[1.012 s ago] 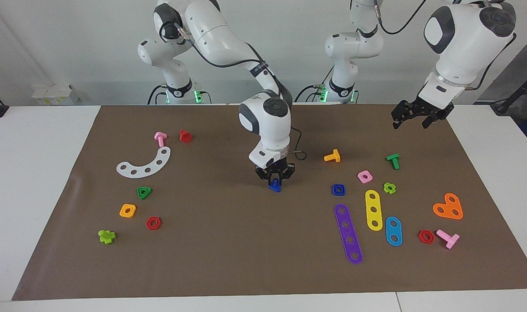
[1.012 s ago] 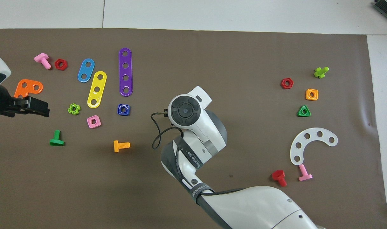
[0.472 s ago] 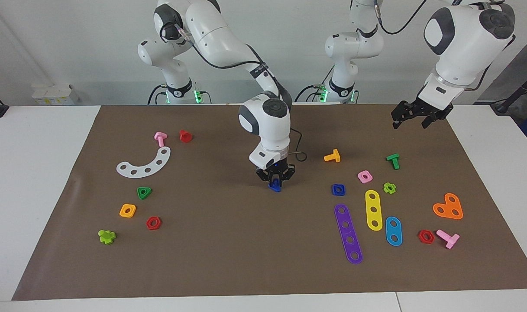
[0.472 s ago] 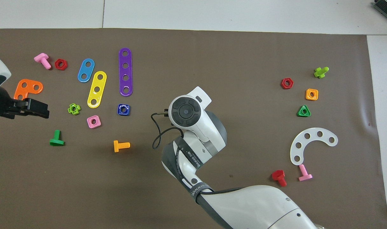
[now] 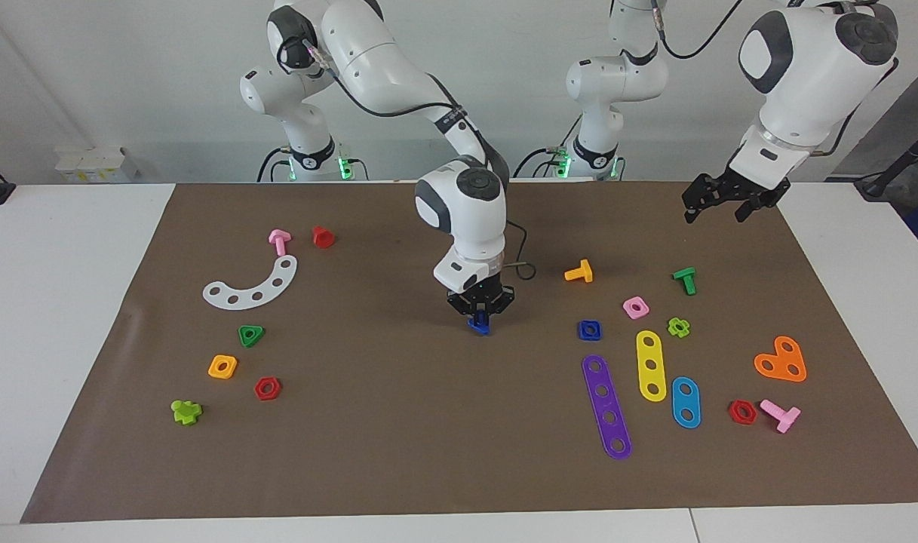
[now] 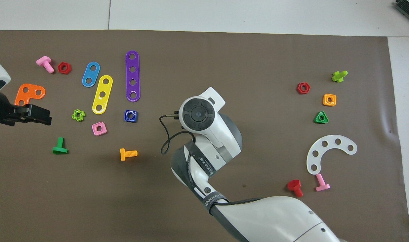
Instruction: Unscrew and place screws in storage area
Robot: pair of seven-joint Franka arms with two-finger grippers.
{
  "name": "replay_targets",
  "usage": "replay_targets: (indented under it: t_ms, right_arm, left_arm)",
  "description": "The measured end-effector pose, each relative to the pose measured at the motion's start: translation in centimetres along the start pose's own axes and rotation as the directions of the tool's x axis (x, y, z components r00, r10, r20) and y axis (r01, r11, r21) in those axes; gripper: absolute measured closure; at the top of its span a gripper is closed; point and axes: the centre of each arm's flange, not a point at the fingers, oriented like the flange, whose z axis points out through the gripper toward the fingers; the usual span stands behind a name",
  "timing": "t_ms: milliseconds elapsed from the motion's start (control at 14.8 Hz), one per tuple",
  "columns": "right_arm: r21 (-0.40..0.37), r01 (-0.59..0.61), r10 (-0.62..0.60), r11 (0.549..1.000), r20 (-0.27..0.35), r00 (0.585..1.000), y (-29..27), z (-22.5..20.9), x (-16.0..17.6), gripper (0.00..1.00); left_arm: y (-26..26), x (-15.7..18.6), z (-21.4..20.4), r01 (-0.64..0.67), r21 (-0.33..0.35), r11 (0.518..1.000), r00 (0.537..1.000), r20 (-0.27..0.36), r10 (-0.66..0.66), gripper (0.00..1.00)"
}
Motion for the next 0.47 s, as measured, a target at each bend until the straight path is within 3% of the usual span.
replay_targets:
  t_ms: [337, 472]
  right_arm:
    - [-0.014, -0.001, 0.001, 1.000, 0.008, 1.000, 11.6, -12.9, 5.9, 0.81]
    - [-0.024, 0.011, -0.011, 1.000, 0.015, 1.000, 17.7, -15.0, 7.0, 0.81]
  left_arm:
    - [0.0, 0.0, 0.0, 0.000, 0.000, 1.000, 1.000, 0.000, 0.000, 0.00]
    - [0.0, 0.0, 0.0, 0.000, 0.000, 1.000, 1.000, 0.000, 0.000, 0.00]
